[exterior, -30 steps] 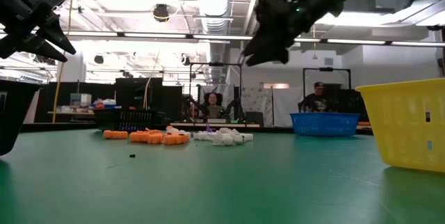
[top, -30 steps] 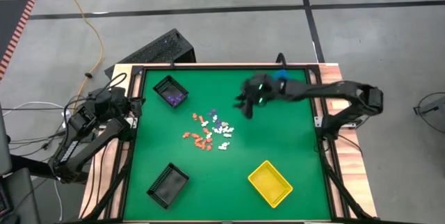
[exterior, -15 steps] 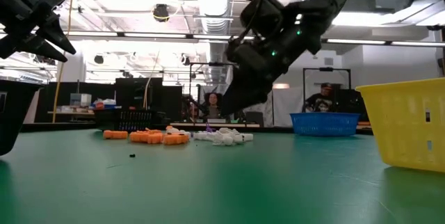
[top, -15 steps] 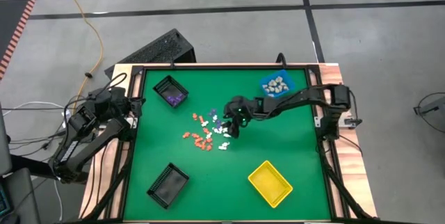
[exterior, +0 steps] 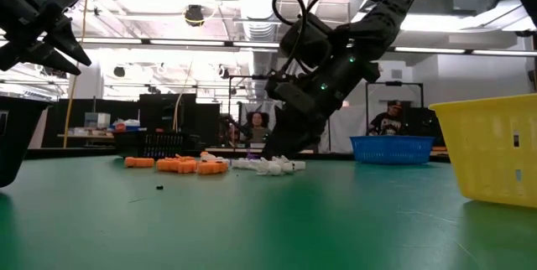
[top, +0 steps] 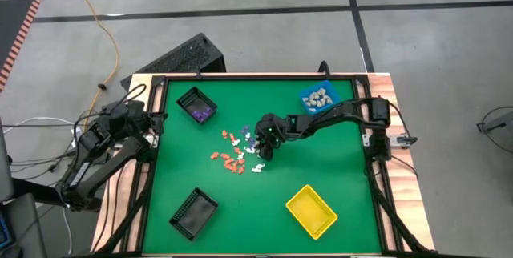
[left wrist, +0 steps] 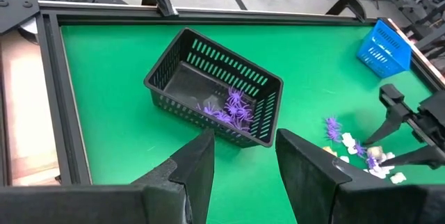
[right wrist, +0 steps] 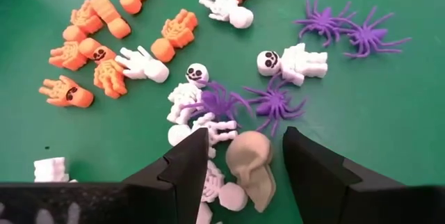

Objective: Sort Halloween decoration
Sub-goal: Put the skull toy into the blue basket

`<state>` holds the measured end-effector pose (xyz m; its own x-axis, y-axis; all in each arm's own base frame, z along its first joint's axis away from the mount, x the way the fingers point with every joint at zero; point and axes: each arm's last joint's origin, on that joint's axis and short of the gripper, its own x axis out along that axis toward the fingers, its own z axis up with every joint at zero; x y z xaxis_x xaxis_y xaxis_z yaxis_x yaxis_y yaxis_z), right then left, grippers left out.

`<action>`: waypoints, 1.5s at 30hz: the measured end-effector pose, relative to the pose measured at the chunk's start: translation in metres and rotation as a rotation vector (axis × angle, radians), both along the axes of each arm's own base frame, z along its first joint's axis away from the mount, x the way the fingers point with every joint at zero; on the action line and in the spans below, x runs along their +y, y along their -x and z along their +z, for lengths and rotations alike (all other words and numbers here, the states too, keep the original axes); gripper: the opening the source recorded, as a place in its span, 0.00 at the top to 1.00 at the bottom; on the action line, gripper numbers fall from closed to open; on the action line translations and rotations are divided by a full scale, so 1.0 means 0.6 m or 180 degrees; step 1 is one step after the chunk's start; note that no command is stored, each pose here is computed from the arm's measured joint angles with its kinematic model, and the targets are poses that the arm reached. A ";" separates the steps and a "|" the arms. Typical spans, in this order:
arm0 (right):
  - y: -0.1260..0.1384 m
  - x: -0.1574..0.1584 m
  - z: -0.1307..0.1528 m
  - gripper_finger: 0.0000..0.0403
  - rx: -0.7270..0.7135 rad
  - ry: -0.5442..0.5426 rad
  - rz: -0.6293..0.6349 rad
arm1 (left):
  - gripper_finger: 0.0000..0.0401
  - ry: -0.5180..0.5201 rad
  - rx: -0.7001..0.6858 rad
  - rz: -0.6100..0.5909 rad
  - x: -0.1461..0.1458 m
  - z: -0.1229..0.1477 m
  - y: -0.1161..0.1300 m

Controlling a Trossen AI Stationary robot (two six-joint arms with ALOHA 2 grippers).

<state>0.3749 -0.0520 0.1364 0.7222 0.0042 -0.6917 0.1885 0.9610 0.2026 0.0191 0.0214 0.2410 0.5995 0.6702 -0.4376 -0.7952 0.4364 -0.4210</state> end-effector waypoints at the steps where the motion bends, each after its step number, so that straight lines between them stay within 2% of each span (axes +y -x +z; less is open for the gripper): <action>1: 0.000 0.000 0.000 0.49 0.0005 -0.0005 -0.0005 | 0.64 -0.0001 0.0000 -0.0001 0.000 0.000 0.000; 4: 0.003 -0.003 -0.002 0.55 0.0064 -0.0041 -0.0049 | 0.64 0.0000 0.0000 -0.0001 0.000 0.000 0.000; 13: 0.005 -0.003 0.001 0.85 0.0094 -0.0044 -0.0052 | 0.64 0.0004 -0.0004 0.0001 0.000 0.000 0.000; 20: 0.012 -0.003 0.018 0.97 0.0076 -0.0001 -0.0061 | 0.64 0.0005 -0.0004 0.0006 0.000 0.000 0.000; 24: 0.020 -0.010 0.042 0.95 0.0012 0.0018 -0.0086 | 0.64 0.0001 -0.0001 0.0016 0.000 0.000 0.000; 29: 0.044 -0.017 0.069 0.87 0.0172 -0.0007 -0.0128 | 0.64 0.0003 -0.0005 0.0021 0.000 0.000 0.000; 34: 0.069 -0.007 0.067 0.78 0.0656 -0.0165 -0.0191 | 0.64 0.0006 -0.0010 0.0021 0.000 0.000 0.000; 38: 0.064 0.008 0.064 0.66 0.0651 -0.0255 -0.0374 | 0.64 0.0006 -0.0010 0.0021 0.000 0.000 0.000; 42: 0.062 0.027 0.060 0.55 0.0693 0.0041 -0.0711 | 0.64 0.0007 -0.0011 0.0021 0.000 0.000 0.000; 45: 0.061 0.043 0.065 0.51 0.0652 0.0332 -0.0840 | 0.64 0.0007 -0.0012 0.0019 0.000 0.000 0.000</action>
